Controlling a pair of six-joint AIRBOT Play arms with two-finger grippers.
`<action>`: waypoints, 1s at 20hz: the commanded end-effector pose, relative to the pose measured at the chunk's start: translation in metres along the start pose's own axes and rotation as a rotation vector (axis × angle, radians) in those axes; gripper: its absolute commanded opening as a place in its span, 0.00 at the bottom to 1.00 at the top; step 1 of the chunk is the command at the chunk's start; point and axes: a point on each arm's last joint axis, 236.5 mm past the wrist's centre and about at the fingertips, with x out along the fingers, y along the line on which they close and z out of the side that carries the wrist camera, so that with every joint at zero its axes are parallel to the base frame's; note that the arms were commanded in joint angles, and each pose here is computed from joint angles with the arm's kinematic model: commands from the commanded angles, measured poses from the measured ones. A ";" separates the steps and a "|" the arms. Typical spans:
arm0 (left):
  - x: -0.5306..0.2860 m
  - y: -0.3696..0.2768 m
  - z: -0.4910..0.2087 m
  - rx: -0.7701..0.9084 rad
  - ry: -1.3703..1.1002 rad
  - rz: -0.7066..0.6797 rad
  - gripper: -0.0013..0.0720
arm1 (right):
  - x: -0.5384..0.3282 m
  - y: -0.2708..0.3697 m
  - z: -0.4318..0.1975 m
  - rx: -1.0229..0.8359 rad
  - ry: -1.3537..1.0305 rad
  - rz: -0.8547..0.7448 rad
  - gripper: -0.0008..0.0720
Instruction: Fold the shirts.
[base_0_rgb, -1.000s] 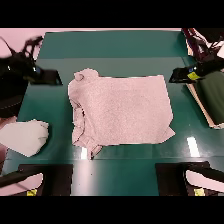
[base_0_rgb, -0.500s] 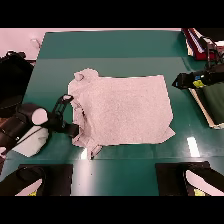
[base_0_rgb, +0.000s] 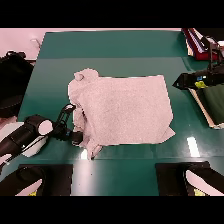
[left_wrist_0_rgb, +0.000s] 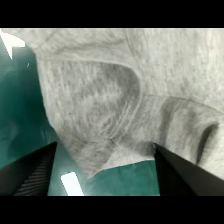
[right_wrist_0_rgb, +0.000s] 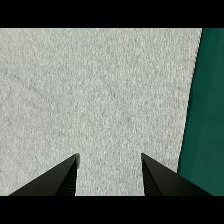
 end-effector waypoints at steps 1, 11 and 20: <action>0.005 0.005 -0.005 0.015 0.005 0.015 0.95 | 0.000 0.000 -0.002 0.001 0.006 0.001 0.61; -0.051 0.029 0.041 0.116 -0.077 0.192 0.05 | -0.009 -0.051 -0.067 0.105 0.238 -0.055 0.61; -0.054 -0.024 0.066 0.030 -0.189 -0.028 0.05 | 0.087 -0.069 -0.254 0.740 0.475 0.162 0.70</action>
